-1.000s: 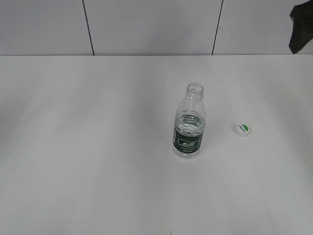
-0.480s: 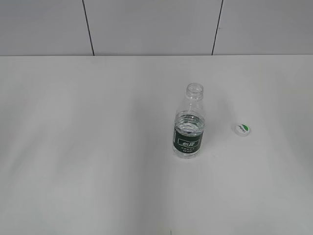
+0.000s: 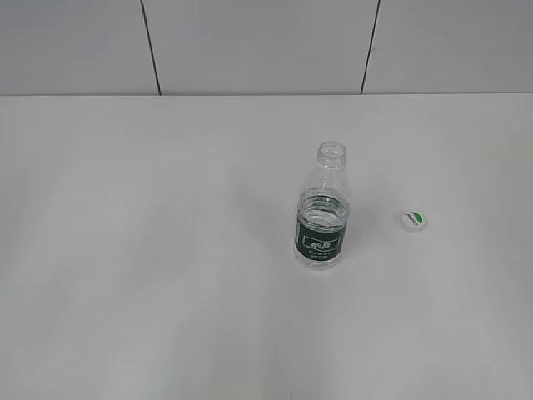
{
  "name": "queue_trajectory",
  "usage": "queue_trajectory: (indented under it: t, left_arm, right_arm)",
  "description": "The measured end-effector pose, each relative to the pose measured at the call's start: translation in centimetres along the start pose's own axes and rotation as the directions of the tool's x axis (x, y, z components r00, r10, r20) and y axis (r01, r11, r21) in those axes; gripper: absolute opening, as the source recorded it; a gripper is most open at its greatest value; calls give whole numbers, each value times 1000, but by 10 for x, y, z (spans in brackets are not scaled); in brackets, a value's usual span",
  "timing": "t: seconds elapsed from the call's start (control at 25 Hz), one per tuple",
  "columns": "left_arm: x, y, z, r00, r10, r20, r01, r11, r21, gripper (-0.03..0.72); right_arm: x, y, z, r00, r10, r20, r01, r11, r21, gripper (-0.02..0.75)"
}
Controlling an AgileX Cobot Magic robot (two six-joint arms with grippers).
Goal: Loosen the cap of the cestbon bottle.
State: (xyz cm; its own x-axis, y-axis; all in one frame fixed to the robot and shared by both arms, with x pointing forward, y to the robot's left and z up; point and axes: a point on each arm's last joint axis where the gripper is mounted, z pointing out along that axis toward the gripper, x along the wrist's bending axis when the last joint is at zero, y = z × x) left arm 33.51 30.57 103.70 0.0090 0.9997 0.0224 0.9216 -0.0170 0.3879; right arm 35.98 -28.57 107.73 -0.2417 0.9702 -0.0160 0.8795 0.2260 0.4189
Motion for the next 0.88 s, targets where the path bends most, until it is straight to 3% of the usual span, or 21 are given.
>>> queue_trajectory:
  t: [0.16,0.36,0.56,0.88]
  left_arm:
    - [-1,-15,-11,1000,-1,-9,-1,989,-148,572]
    - [-1,-28,-24,1000,-1,-23,-6,961,-277,545]
    - [-2,-39,-35,1000,-4,-21,-4,931,-365,534]
    - [-4,-61,-50,1000,-8,-30,-8,858,-514,534]
  right_arm:
    - [6,-27,-19,1000,-2,30,7,986,-167,591]
    - [10,-49,-28,999,7,45,5,963,-268,591]
    - [13,-67,-26,999,18,50,-1,948,-318,591]
    - [16,-86,-9,998,32,45,-15,946,-325,591]
